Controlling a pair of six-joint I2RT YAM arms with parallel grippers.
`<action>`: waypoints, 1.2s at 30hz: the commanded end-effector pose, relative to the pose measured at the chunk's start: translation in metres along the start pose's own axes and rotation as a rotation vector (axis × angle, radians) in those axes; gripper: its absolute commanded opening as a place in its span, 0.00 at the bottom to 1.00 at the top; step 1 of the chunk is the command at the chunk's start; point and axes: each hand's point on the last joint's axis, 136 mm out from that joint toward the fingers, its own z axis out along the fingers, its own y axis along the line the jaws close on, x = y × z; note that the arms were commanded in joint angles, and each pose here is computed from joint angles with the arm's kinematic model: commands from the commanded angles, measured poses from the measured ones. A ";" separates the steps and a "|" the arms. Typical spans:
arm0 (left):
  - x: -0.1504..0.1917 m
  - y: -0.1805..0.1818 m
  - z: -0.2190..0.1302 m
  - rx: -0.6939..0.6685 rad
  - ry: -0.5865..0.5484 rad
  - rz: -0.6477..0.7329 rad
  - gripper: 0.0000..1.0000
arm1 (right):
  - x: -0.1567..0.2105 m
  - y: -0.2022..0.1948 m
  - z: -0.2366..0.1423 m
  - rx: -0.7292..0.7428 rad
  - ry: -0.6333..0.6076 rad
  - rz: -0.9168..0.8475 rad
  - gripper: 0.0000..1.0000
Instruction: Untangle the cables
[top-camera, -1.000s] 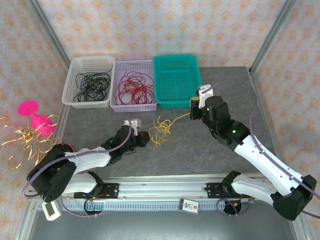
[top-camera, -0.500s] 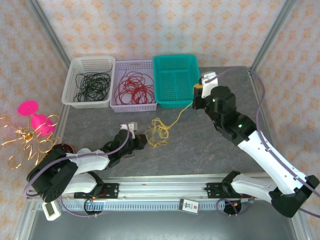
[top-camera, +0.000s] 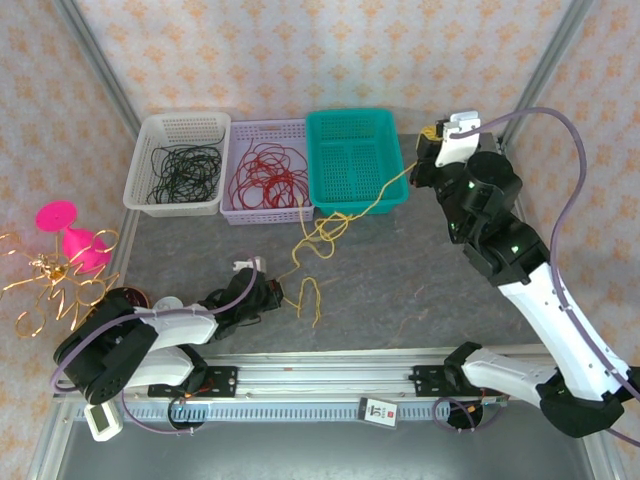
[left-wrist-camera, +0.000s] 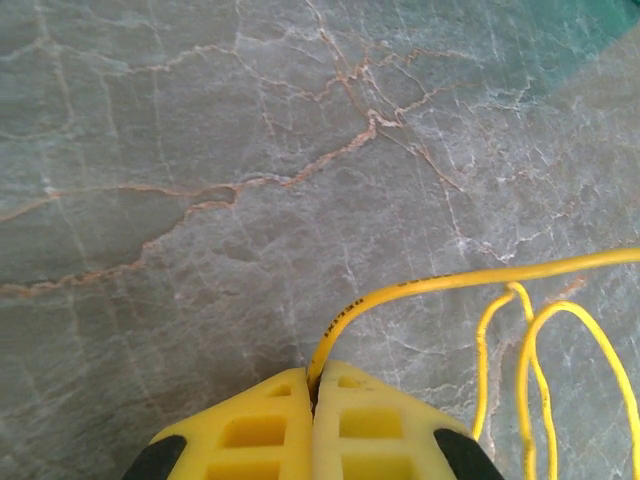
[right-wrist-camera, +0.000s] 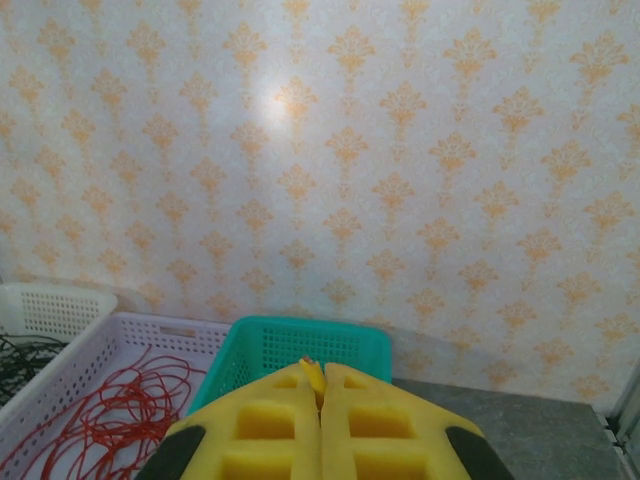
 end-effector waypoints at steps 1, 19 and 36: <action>0.002 0.029 -0.005 -0.140 0.003 0.018 0.00 | -0.022 -0.016 -0.004 0.067 -0.048 -0.013 0.00; -0.051 -0.007 -0.040 -0.158 -0.107 0.109 0.00 | 0.224 0.088 0.001 -0.360 0.600 0.070 0.00; -0.064 0.062 -0.061 -0.394 -0.190 -0.016 0.00 | 0.137 -0.107 0.010 0.483 0.325 0.080 0.00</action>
